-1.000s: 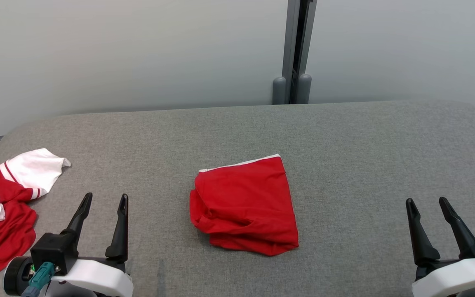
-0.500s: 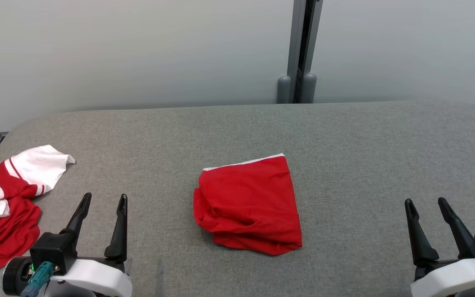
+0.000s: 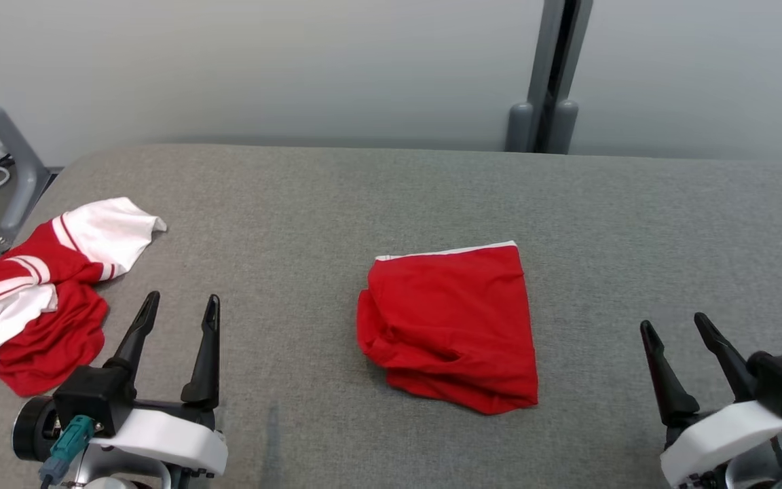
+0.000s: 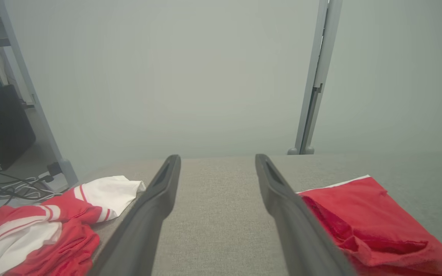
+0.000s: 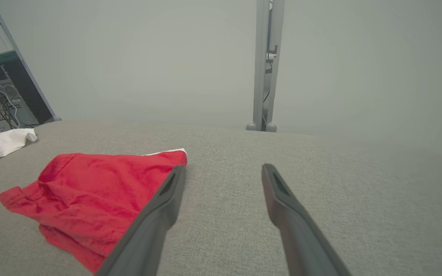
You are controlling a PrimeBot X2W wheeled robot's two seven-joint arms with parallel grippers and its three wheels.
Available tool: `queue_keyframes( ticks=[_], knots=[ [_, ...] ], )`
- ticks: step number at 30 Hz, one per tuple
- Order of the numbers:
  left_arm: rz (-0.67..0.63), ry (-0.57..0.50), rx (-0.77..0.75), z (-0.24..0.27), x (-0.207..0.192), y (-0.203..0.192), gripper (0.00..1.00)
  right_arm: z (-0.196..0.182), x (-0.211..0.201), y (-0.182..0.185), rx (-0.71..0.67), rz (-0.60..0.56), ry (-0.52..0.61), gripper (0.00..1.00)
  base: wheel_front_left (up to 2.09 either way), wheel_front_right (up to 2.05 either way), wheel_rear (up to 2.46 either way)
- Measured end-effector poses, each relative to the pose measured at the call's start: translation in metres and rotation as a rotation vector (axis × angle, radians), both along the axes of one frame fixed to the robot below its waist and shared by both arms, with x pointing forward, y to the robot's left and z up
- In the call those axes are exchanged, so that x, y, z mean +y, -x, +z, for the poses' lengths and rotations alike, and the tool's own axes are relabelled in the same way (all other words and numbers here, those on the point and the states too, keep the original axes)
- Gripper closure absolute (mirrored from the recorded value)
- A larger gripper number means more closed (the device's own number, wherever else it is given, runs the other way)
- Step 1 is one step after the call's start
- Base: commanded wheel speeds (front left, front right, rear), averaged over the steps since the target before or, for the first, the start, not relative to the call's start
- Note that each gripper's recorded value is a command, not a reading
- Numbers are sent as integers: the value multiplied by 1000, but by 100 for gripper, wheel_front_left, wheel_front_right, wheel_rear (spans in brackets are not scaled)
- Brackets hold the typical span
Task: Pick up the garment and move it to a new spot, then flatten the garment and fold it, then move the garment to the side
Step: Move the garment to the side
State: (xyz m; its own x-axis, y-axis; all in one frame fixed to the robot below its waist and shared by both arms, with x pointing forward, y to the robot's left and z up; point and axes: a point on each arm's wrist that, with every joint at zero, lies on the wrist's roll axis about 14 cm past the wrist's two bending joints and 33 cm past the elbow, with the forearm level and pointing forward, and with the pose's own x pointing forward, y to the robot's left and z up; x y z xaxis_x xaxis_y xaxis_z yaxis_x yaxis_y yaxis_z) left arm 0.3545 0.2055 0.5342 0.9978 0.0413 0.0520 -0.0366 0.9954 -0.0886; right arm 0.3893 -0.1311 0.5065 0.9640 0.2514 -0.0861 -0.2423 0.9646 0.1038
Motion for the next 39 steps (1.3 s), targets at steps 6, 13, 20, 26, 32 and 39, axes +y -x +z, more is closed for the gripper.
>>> queue_keyframes(
  ticks=[6, 13, 20, 26, 32, 39],
  knots=[
    [44, 0, 3, -4, 15, -2, 0, -42, 44, -18, 125, 165, 49, 0, 0, 0, 0],
    [96, 8, 35, -19, 28, -3, 0, -97, 90, -22, 283, 323, 74, 0, 0, 0, 0],
    [124, 11, 65, -32, 34, -4, 0, -132, 120, -14, 414, 420, 72, 0, 0, 0, 0],
    [121, 11, 54, -32, 34, -11, 0, -136, 127, -7, 466, 435, 37, 100, 0, 0, 0],
    [84, 13, 46, -31, 24, -20, 0, -121, 117, -13, 409, 404, 29, 100, 0, 0, 0],
    [-11, 14, 38, -31, -4, -39, 0, -101, 80, -13, 342, 316, 60, 100, 0, 0, 0]
  ],
)
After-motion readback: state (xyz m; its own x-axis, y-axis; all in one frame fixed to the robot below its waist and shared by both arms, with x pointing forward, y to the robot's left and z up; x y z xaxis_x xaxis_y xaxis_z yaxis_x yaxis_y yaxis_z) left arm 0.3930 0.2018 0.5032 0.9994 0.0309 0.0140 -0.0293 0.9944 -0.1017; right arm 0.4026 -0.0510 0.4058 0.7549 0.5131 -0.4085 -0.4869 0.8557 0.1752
